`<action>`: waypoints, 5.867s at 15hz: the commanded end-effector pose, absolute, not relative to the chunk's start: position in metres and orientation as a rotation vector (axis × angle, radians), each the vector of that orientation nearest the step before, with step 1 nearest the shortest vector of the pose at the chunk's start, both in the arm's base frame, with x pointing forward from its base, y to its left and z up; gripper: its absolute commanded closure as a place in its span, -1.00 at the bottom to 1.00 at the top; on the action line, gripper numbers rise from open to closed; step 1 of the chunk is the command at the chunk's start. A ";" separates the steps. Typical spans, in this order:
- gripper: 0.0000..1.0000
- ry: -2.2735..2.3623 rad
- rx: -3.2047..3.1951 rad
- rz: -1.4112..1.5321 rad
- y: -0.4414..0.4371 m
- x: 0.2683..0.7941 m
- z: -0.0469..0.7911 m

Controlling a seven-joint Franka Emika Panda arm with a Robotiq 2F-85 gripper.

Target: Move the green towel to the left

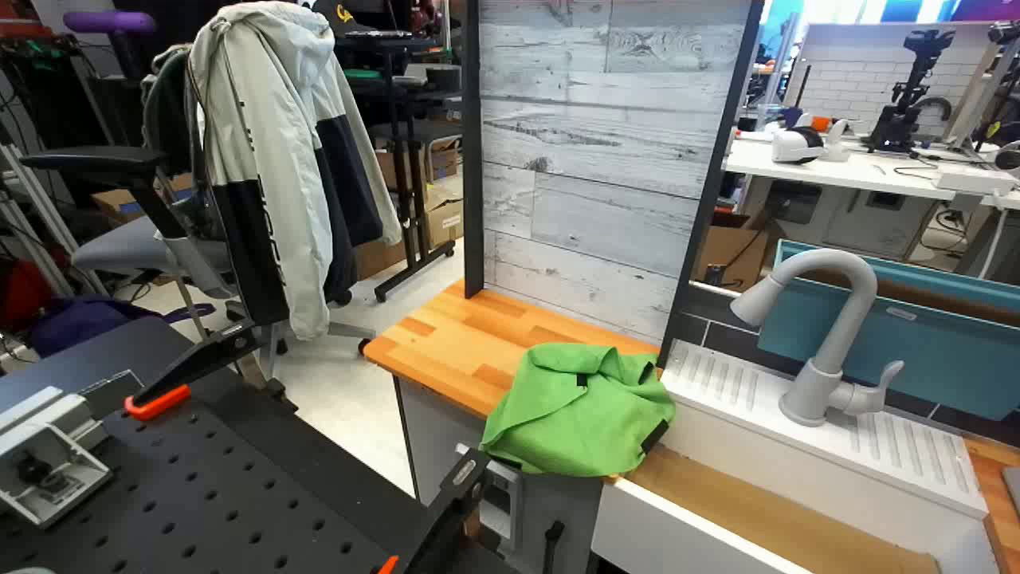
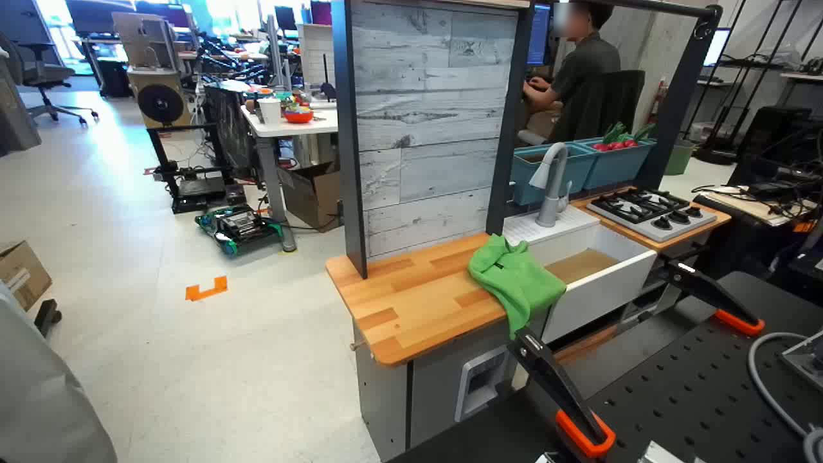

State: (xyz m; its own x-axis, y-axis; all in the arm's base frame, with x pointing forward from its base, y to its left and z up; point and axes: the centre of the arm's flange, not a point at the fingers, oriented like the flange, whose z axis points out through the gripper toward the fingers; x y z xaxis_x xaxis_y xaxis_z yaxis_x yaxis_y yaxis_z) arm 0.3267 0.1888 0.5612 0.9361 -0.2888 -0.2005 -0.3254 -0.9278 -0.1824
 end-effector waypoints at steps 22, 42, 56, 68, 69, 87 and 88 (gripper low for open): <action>-1.00 0.848 -2.856 0.083 0.060 0.464 0.385; -1.00 1.531 -2.586 0.110 -0.154 0.599 0.165; -1.00 1.849 -2.586 0.097 -0.169 0.648 0.041; -1.00 1.911 -2.610 0.085 -0.137 0.675 -0.023; -1.00 1.905 -2.615 0.084 -0.133 0.678 -0.026; -1.00 1.629 -2.875 0.154 -0.026 0.704 -0.050; -1.00 1.608 -2.893 0.155 -0.018 0.705 -0.051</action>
